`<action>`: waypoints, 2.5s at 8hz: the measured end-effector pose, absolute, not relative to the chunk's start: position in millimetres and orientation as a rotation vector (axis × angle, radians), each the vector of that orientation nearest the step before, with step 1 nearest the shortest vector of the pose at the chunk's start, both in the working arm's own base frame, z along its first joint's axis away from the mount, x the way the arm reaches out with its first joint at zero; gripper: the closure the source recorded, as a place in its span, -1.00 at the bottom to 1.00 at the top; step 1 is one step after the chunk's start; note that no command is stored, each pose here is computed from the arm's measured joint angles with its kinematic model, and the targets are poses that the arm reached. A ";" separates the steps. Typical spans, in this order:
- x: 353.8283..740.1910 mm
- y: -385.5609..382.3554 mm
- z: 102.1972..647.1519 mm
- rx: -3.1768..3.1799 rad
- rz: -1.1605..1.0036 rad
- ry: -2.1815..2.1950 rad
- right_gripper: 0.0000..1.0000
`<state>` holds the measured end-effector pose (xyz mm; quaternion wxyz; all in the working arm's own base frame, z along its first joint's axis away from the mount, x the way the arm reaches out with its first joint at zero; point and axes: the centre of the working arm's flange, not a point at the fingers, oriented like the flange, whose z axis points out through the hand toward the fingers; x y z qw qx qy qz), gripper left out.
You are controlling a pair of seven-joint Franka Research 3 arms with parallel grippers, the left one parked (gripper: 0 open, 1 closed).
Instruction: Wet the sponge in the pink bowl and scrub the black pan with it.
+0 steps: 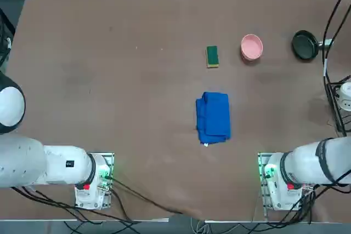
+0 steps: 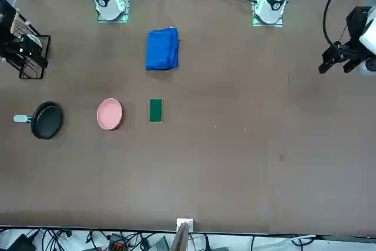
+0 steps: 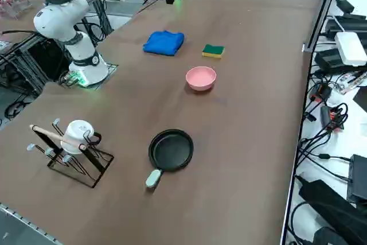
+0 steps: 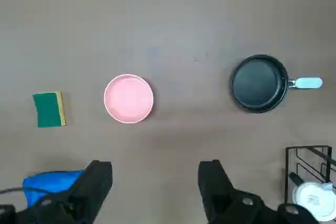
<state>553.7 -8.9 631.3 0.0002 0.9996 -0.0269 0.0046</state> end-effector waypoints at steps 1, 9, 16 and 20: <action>553.4 -9.7 631.0 3.137 0.010 -0.086 -1.00; 572.5 21.1 593.7 3.134 -0.057 -0.004 -1.00; 572.8 92.0 580.1 3.128 -0.080 0.177 -1.00; 584.7 121.1 553.5 3.121 -0.088 0.238 -1.00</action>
